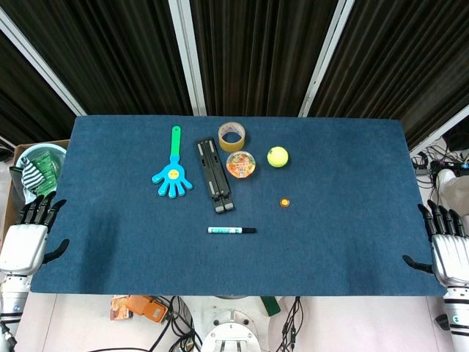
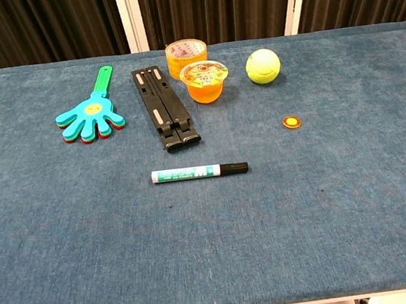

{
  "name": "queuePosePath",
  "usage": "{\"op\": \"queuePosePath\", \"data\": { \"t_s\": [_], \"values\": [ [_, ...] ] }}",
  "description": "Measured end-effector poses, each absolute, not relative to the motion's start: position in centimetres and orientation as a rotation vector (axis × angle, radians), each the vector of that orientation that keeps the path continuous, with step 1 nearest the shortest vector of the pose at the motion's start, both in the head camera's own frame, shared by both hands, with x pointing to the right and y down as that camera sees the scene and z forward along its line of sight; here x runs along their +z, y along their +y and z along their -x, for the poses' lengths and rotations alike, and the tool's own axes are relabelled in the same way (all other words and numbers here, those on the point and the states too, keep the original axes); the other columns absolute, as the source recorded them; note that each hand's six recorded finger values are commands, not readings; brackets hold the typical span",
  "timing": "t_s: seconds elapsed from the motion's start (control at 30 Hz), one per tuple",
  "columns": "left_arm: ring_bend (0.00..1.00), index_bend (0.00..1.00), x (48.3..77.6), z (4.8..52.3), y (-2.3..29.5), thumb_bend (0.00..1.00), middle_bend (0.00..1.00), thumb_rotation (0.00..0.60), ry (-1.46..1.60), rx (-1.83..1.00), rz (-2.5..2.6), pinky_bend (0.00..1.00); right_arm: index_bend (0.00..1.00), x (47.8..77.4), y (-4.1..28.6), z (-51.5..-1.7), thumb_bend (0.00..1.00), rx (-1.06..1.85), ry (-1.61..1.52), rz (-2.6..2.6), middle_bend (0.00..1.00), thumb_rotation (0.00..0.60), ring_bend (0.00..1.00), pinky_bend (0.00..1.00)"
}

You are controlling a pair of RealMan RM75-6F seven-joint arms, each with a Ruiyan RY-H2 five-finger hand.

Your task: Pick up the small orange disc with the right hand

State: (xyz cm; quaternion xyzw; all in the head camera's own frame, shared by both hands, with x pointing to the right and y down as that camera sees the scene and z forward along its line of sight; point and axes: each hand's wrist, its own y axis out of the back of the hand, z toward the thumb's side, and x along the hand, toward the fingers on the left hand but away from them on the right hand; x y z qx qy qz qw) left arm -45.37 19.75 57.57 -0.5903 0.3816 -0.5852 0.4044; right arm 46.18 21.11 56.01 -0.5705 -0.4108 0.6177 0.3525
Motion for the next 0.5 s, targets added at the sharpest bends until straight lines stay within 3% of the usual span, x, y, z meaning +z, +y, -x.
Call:
{"op": "queuePosePath", "data": {
  "t_s": [0.5],
  "values": [
    [0.0,0.12,57.67,45.39,19.71,0.23,0.01,0.6,0.96,-1.482,1.49,0.12,0.0,56.28,20.98,-46.33,0.11,1.61,-1.059,1.477,0.03,0.6,0.06,0.0]
  ]
}}
